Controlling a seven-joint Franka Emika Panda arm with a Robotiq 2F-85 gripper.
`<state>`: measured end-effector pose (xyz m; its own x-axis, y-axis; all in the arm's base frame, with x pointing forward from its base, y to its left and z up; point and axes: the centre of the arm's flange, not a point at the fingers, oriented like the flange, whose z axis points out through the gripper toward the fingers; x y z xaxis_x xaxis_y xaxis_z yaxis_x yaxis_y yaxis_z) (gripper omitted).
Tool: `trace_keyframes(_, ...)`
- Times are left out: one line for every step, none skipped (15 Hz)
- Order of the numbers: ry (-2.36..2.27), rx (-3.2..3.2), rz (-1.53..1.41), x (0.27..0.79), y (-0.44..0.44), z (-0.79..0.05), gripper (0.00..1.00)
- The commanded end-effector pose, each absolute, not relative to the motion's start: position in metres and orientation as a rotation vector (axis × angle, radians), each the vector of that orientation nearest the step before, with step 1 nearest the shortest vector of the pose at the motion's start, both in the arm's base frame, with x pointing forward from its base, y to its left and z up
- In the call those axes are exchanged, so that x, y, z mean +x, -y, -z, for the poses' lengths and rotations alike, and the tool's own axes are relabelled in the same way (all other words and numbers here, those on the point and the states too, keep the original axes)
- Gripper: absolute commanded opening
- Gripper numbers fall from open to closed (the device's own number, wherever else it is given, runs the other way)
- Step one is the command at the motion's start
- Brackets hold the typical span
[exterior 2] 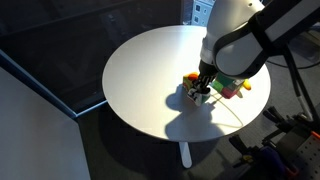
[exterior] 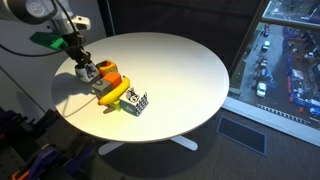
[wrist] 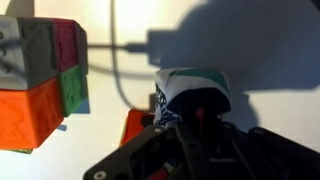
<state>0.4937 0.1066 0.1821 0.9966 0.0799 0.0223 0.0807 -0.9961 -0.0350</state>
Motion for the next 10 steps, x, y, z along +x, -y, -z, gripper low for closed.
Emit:
trace_keyframes(0.125,-3.103,0.032,0.494,-0.107,-0.182,0.06)
trace_keyframes(0.129,-3.104,0.03,0.494,-0.109,-0.18,0.06)
trace_keyframes(0.135,-3.102,0.029,0.494,-0.111,-0.179,0.06)
trace_keyframes(0.139,-3.1,0.028,0.493,-0.113,-0.179,0.06)
trace_keyframes(0.147,-3.101,0.028,0.493,-0.116,-0.178,0.06)
trace_keyframes(0.155,-3.1,0.026,0.492,-0.119,-0.178,0.06)
trace_keyframes(0.16,-3.098,0.024,0.492,-0.122,-0.177,0.06)
trace_keyframes(0.167,-3.096,0.023,0.492,-0.124,-0.177,0.06)
trace_keyframes(0.173,-3.094,0.023,0.491,-0.127,-0.177,0.06)
trace_keyframes(0.178,-3.096,0.028,0.491,-0.129,-0.176,0.06)
